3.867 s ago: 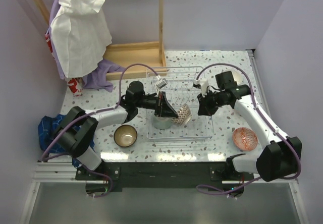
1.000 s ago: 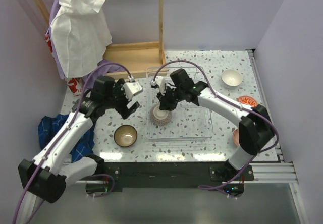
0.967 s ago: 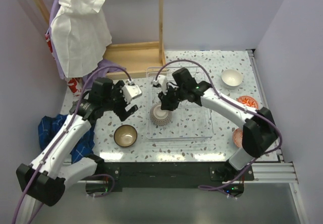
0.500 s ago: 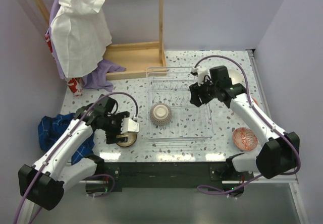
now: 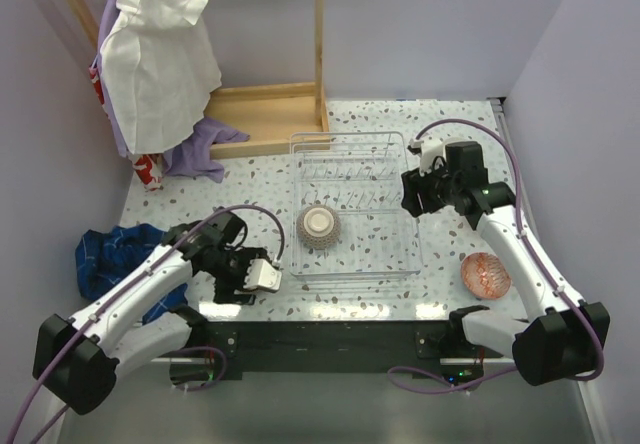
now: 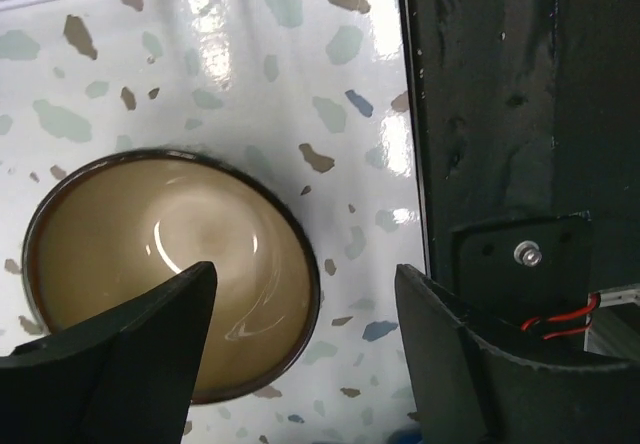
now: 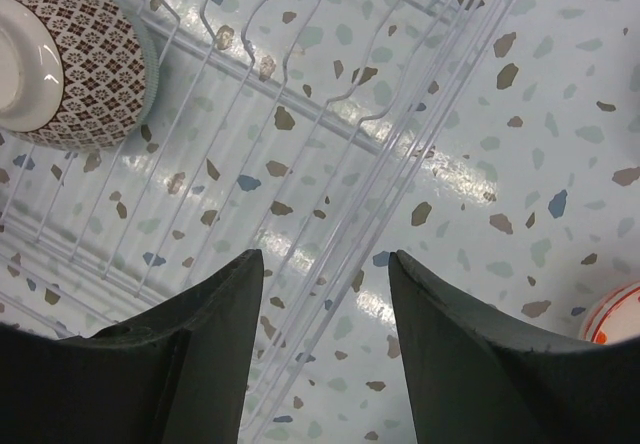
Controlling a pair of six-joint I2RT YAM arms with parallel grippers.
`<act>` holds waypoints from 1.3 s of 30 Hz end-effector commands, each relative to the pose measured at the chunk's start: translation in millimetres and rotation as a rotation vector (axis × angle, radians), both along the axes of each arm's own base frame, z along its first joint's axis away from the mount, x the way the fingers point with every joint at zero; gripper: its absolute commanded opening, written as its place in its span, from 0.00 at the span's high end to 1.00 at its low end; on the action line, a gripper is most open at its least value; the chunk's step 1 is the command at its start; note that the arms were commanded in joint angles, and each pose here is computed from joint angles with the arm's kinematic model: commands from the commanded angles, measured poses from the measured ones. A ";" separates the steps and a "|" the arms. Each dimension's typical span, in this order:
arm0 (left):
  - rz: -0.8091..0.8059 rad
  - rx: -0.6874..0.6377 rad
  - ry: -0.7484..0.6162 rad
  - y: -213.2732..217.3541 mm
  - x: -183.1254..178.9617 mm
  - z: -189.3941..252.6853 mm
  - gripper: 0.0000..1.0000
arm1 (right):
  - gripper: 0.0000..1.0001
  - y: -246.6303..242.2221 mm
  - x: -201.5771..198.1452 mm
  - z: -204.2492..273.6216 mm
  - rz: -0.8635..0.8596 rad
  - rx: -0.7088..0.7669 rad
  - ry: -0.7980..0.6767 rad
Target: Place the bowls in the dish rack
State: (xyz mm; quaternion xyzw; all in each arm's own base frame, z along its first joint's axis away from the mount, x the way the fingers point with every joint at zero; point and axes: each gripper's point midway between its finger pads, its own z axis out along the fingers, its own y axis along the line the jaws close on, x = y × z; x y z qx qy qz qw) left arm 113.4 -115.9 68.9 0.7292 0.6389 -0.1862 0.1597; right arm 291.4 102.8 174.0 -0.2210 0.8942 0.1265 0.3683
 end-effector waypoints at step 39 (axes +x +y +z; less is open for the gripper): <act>0.110 -0.494 -0.008 -121.1 59.3 185.8 1.00 | 0.95 23.3 4.6 33.5 0.080 0.121 0.005</act>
